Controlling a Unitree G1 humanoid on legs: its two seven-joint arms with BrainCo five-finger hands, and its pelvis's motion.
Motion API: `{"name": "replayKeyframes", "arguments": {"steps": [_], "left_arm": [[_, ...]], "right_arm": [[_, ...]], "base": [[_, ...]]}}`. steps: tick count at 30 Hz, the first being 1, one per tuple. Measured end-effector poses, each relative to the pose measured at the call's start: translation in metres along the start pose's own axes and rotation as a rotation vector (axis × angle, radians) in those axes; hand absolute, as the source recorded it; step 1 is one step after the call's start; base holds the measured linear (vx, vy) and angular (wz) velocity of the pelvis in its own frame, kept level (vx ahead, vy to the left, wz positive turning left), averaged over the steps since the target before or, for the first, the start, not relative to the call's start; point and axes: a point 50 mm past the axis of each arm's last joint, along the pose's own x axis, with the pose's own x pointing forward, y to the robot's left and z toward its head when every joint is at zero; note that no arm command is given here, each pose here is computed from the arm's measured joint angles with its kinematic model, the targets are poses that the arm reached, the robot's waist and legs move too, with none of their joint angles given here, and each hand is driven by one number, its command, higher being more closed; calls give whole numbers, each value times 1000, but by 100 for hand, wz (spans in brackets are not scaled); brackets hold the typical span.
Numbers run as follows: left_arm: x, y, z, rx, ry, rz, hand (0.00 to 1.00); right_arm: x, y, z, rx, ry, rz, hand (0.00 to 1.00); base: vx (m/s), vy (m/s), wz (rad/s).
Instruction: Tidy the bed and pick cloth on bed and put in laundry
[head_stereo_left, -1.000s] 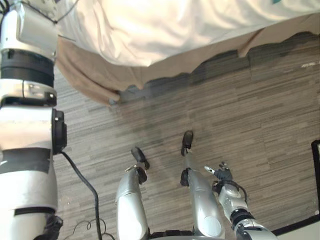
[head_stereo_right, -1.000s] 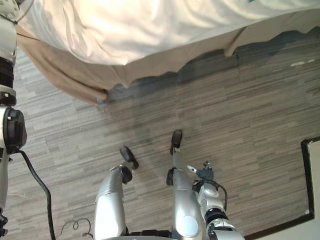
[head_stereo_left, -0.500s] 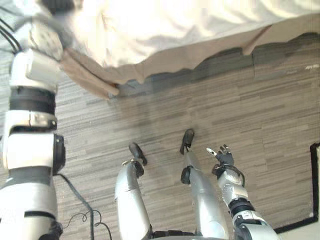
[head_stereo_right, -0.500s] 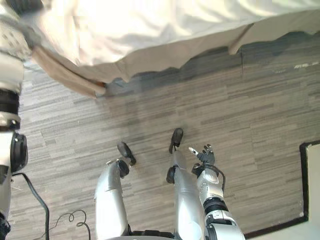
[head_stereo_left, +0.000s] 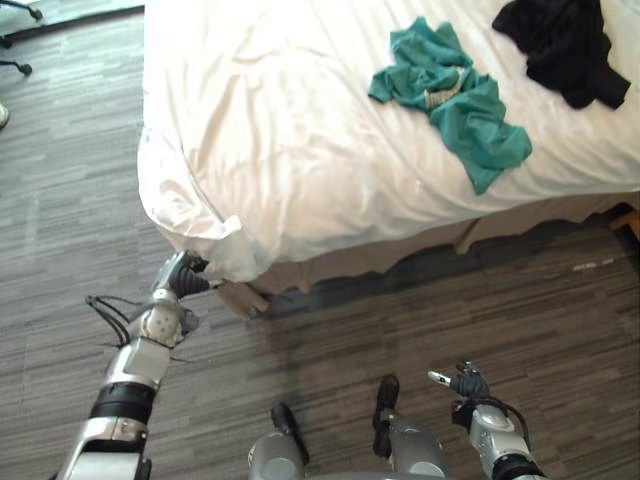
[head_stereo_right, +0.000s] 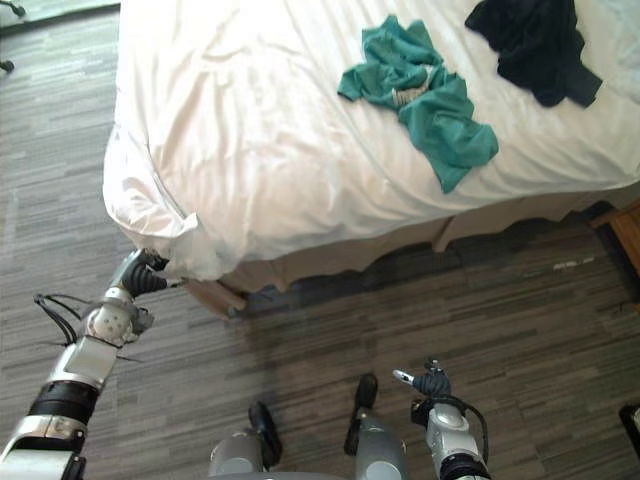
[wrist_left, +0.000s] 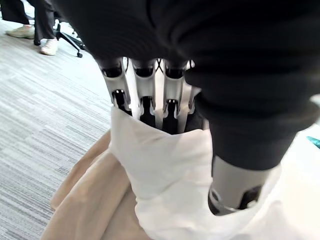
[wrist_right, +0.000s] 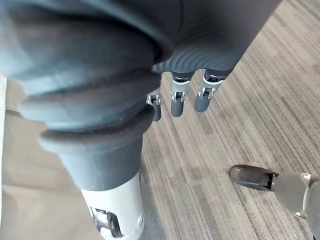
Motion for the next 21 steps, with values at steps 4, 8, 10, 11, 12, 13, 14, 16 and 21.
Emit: {"name": "replayKeyframes", "arguments": {"steps": [4, 8, 10, 11, 12, 13, 14, 16, 21], "left_arm": [[-6, -22, -12, -34, 61, -50, 0], [-24, -46, -45, -61, 213, -80, 0], [-28, -56, -50, -79, 247, -92, 0], [-31, -60, -52, -104, 272, -83, 0], [-41, -67, -62, -133, 322, -75, 0], [-54, -74, -76, -148, 395, -84, 0], [-77, -83, -98, -166, 521, -90, 0], [-115, -95, -127, -183, 709, -95, 0], [-199, -114, -170, -317, 1107, -40, 0]], "right_arm": [[-5, -8, -22, -28, 74, -16, 0], [-5, -19, -24, 20, 88, -58, 0], [-5, -24, -24, 45, 88, -79, 0], [-5, -27, -24, 58, 89, -92, 0], [-5, -31, -24, 83, 92, -116, 0], [-5, -34, -23, 100, 88, -128, 0], [-5, -39, -20, 132, 75, -154, 0], [-7, -49, -20, 169, 65, -207, 0], [-34, -51, 4, 309, -193, -289, 0]], "base": [[84, 70, 62], [72, 60, 27], [81, 61, 19], [105, 74, 31], [106, 67, 32], [101, 61, 31], [148, 62, 37], [191, 26, 51], [217, -174, 62]]}}
